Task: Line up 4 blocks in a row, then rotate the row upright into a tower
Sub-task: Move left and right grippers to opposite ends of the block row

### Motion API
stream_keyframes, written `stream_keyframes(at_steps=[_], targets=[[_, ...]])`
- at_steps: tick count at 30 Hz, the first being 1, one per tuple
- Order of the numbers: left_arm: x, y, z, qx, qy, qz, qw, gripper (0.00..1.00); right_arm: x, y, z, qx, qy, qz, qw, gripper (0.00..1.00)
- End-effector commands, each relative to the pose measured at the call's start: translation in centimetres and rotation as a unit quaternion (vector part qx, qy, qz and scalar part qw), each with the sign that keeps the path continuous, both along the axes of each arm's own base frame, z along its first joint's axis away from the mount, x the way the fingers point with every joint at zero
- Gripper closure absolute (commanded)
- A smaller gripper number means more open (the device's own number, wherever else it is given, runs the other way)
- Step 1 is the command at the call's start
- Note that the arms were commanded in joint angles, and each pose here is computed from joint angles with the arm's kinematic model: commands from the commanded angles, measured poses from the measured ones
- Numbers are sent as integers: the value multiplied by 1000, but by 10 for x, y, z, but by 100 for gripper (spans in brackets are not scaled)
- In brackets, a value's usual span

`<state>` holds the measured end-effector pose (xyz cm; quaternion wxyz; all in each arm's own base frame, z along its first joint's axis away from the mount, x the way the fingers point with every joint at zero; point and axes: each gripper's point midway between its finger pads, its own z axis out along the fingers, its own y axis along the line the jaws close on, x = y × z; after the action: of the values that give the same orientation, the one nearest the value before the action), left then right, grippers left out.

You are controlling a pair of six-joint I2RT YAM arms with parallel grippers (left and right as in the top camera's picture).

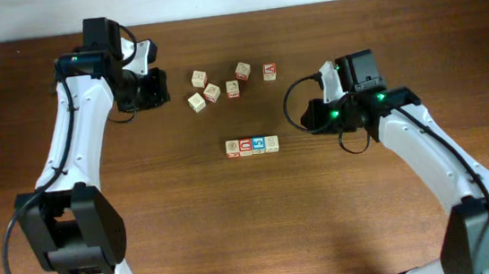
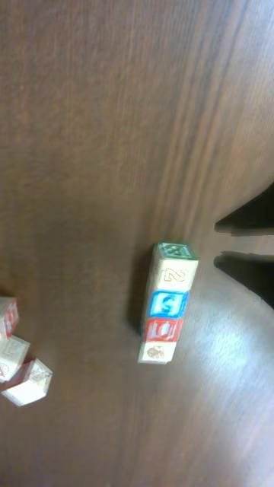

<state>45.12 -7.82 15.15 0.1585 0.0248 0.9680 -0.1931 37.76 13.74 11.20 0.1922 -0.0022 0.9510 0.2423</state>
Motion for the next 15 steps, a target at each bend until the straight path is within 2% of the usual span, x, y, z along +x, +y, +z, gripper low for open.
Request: stream_keyframes(at_steps=[1,2,6,10,15], targets=[[-25,-19,-36,-72,70,17,995,100,5,6,-17,36,27,0,999,96],[-30,-32,-56,-119,78,19,990,100,8,6,-30,37,41,-8,998,96],[-71,-52,-124,-176,113,21,978,100,18,16,-72,58,68,0,996,96],[-75,-89,-136,-154,89,-16,984,100,19,15,-83,53,73,-2,996,96],[-74,-94,-140,-133,87,-7,987,100,15,19,-92,35,69,2,997,96]])
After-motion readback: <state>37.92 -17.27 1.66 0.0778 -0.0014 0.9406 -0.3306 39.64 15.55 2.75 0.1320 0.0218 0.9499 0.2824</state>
